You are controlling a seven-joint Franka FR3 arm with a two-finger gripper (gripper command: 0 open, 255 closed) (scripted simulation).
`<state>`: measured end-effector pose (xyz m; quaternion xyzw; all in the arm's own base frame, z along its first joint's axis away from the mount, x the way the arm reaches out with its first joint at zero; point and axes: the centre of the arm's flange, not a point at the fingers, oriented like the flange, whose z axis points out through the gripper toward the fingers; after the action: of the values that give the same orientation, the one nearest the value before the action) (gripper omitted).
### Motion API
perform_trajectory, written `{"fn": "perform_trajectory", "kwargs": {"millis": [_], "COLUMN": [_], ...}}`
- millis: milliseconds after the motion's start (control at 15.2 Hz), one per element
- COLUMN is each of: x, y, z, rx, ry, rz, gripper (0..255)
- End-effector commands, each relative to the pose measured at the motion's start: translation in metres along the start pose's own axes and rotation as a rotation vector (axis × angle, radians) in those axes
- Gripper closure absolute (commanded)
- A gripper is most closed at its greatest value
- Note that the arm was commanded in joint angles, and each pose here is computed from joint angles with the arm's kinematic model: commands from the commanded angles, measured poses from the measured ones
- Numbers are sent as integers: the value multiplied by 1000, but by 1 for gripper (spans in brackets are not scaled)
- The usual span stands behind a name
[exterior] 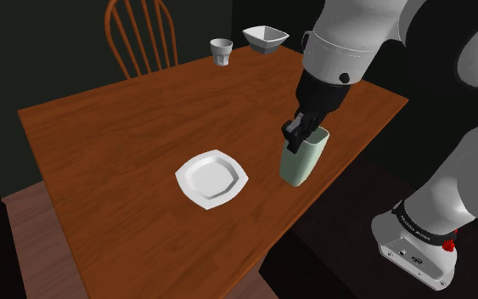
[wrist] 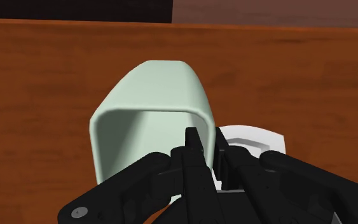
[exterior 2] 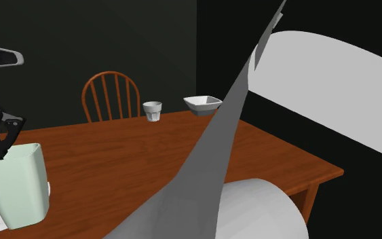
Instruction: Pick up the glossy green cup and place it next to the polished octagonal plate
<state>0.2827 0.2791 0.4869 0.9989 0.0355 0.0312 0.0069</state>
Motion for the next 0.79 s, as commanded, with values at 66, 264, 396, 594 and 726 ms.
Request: {"fn": "perform_trajectory", "kwargs": {"millis": [66, 264, 396, 594, 726], "x": [0, -1, -1, -2, -3], "y": [0, 0, -1, -1, -1], "z": [15, 31, 41, 57, 68], "rx": [0, 0, 0, 0, 0], "ry": [1, 1, 1, 1, 1], "rz": [0, 0, 0, 0, 0], "gripper": [255, 255, 255, 255, 255]}}
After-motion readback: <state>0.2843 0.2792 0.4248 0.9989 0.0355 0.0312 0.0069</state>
